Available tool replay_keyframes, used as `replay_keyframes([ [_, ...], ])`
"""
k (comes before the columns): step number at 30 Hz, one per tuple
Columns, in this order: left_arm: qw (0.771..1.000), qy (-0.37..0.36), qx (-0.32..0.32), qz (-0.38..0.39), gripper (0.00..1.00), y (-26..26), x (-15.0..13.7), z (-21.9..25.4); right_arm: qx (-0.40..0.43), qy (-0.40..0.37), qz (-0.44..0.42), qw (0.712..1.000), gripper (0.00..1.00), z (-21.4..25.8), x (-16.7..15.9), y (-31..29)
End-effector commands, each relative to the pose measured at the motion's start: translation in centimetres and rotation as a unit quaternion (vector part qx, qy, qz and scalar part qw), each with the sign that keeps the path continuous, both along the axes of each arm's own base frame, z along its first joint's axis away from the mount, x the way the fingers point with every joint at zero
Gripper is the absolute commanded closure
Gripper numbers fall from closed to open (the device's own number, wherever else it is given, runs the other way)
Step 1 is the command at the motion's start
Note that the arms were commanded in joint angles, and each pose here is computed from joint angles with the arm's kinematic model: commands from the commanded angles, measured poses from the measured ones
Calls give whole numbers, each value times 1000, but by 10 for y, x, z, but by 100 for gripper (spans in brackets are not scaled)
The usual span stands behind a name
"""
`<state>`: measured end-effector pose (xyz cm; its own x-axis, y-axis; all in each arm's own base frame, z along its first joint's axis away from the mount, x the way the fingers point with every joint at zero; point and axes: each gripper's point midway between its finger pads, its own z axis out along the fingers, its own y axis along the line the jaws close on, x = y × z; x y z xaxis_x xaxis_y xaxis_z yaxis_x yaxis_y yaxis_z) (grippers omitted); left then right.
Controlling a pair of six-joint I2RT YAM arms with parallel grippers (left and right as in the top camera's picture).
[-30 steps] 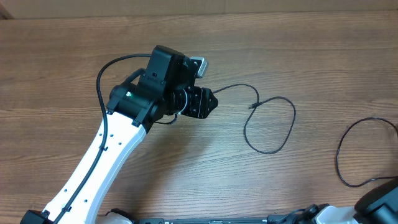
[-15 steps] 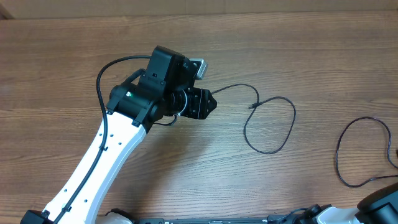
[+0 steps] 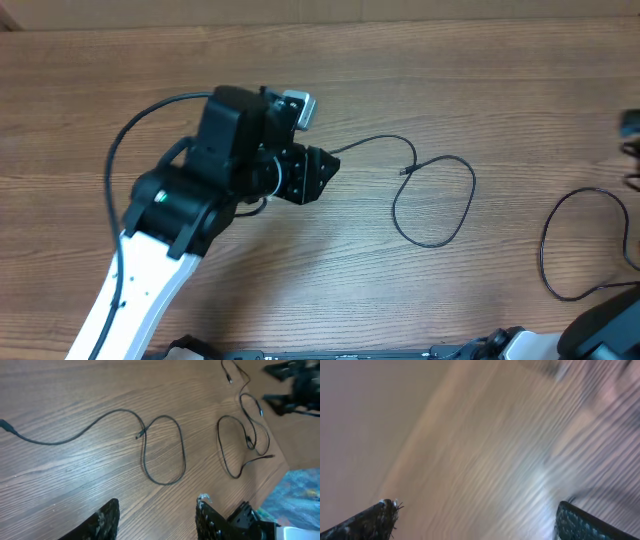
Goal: Untangle cables
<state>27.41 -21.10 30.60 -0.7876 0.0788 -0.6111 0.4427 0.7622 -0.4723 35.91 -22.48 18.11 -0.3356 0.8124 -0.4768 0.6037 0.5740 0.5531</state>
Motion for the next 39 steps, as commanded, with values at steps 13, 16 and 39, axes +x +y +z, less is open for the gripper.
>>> replay_keyframes([
  [13, 1000, -16, 6, -5, 51, 18, -34, 17, -3, 207, 227, 952, 0, -84, -13, 219],
  [16, 1000, -16, 8, -7, 51, 20, -38, 18, -31, 249, 232, 940, 0, -106, -23, 239],
  [39, 1000, -13, 7, -9, 50, 19, -40, 17, -62, 305, 308, 899, 96, -178, -34, 344],
])
